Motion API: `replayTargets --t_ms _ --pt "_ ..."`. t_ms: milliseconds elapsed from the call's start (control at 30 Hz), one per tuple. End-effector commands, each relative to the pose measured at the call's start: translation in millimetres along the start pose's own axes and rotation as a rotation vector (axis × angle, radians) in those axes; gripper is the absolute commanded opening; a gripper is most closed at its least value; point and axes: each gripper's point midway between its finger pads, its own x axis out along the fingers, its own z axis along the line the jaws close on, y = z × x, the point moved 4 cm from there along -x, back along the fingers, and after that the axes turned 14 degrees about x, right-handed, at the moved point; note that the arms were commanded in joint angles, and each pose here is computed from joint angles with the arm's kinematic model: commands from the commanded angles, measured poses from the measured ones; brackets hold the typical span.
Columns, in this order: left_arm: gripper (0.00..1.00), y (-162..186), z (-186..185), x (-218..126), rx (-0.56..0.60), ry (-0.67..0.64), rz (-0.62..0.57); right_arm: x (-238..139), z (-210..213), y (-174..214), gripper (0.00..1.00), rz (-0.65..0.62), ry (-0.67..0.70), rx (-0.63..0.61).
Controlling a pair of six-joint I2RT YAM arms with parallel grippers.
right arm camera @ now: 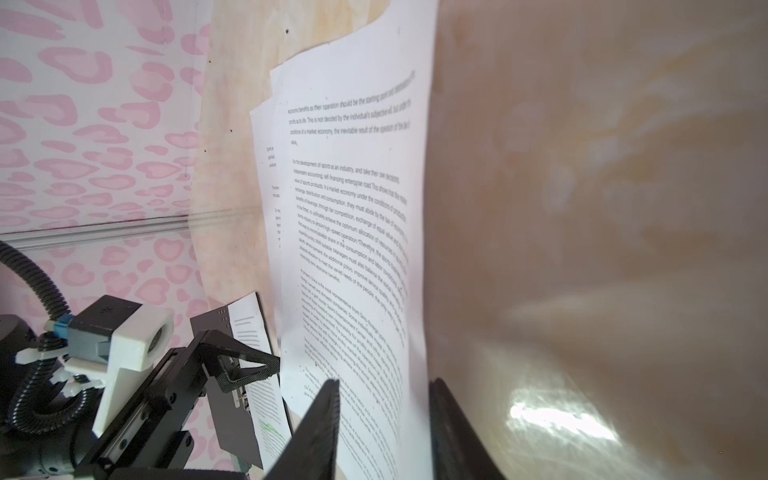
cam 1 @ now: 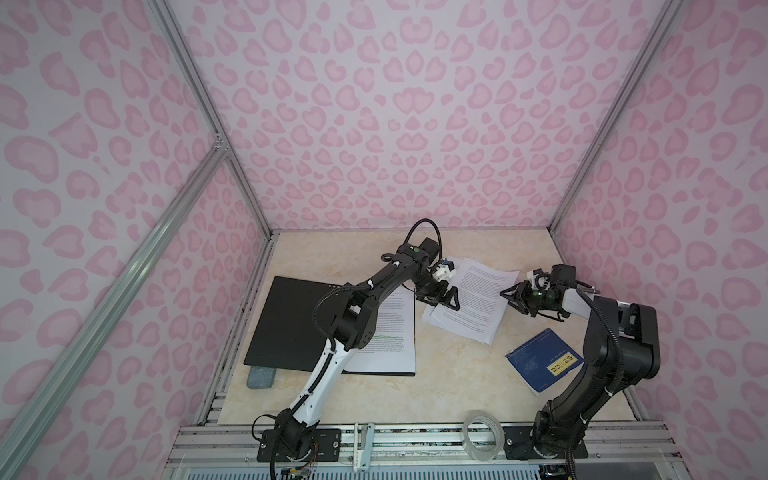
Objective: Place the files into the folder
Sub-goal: 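Pinch the top printed sheet's edge and lift it upright with the right gripper, then carry the sheet over the folder with the right gripper while the left lifts away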
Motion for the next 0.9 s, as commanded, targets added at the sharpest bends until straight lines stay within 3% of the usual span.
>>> replayTargets --t_ms 0,200,667,867 --pt "0.98 -6 -9 -10 0.011 0.013 -0.024 1 4 1 0.35 0.008 -0.036 -0.015" --pt "0.98 -5 -9 -10 0.011 0.015 -0.022 0 6 0 0.29 0.003 -0.044 -0.019" --pt "0.98 -8 -17 -22 0.031 0.003 -0.036 -4 6 0 0.00 -0.012 -0.012 -0.041" --pt "0.98 -9 -23 -35 0.053 -0.022 -0.044 -18 18 1 0.00 -0.046 -0.002 -0.073"
